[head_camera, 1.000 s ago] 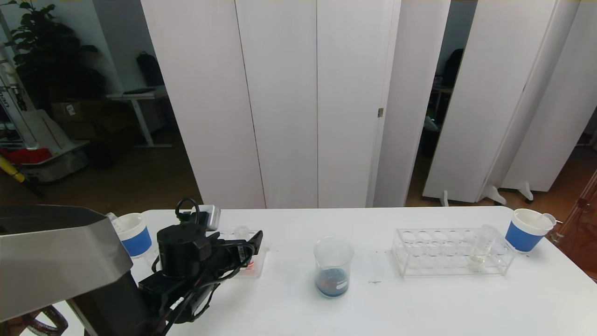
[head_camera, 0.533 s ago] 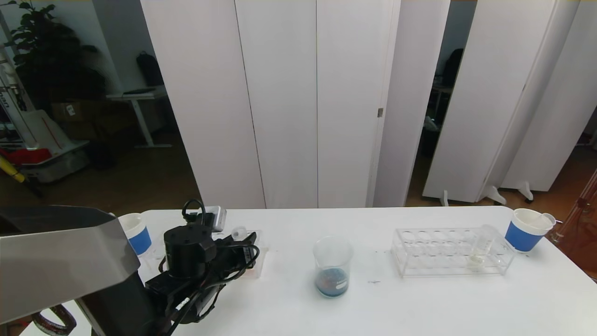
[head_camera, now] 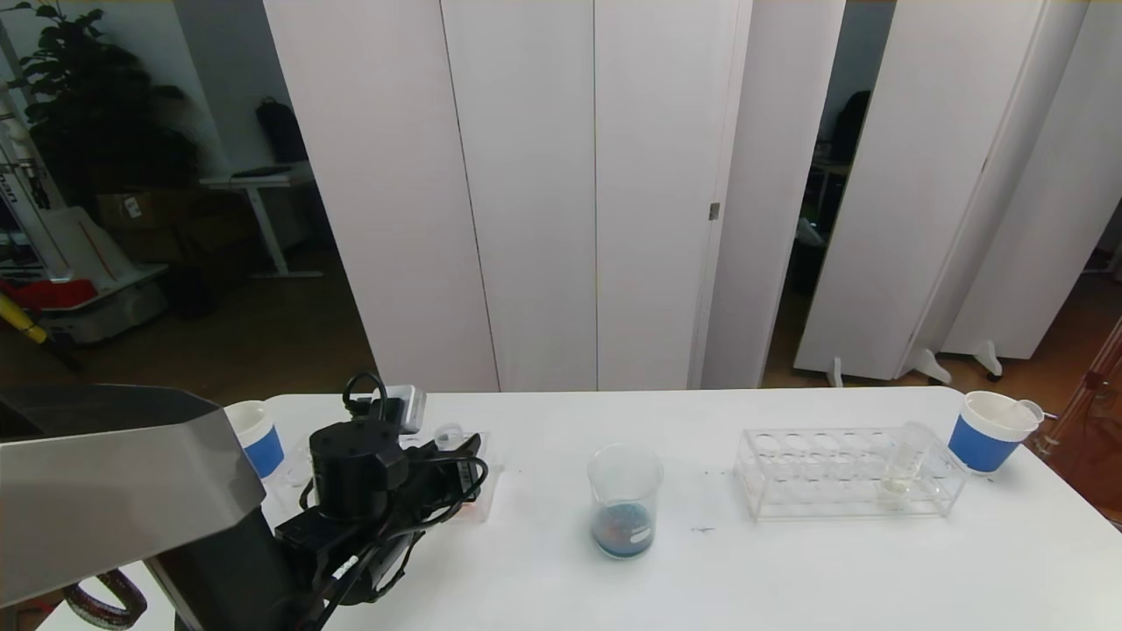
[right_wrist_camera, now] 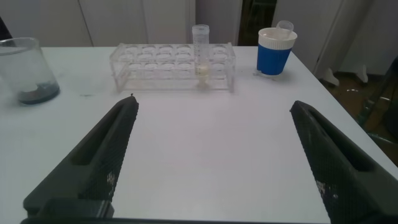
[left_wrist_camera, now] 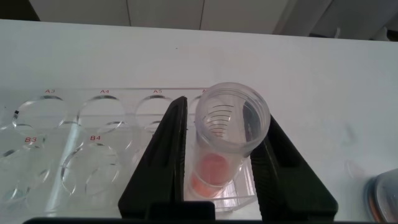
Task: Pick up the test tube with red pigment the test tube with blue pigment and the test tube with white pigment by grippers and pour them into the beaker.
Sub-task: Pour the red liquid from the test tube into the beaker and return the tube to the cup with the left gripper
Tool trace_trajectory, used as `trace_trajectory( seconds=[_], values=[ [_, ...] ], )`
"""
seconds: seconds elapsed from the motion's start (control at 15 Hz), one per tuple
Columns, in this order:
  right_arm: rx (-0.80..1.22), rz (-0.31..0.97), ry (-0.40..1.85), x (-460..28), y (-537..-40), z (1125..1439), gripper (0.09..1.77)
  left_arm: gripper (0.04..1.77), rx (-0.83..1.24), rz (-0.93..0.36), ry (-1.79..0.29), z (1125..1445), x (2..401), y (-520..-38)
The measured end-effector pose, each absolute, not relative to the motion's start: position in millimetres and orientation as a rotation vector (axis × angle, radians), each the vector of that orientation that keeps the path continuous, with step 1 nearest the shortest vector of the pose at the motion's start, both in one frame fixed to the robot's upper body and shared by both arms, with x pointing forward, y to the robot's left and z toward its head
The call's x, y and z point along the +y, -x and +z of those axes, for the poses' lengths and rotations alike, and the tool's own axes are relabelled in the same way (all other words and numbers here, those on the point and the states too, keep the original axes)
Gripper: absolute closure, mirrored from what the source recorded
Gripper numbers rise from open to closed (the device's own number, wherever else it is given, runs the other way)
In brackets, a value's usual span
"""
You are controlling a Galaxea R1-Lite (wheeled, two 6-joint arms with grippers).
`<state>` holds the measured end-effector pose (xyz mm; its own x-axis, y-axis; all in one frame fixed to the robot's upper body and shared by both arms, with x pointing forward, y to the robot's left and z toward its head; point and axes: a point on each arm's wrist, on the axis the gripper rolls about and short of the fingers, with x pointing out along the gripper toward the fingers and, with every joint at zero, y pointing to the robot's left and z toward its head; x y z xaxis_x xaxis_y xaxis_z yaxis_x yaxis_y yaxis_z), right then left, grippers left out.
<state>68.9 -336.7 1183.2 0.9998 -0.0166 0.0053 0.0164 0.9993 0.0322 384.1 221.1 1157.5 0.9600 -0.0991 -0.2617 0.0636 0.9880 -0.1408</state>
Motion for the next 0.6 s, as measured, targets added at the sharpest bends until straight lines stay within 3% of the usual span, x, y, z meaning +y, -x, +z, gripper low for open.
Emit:
trace_trajectory(
  seconds=[0.6],
  values=[
    [-0.006, -0.017, -0.032, -336.7, -68.9, 1183.2, 0.11, 1.15, 0.256, -0.091, 0.119, 1163.1, 220.0, -383.1]
  ],
)
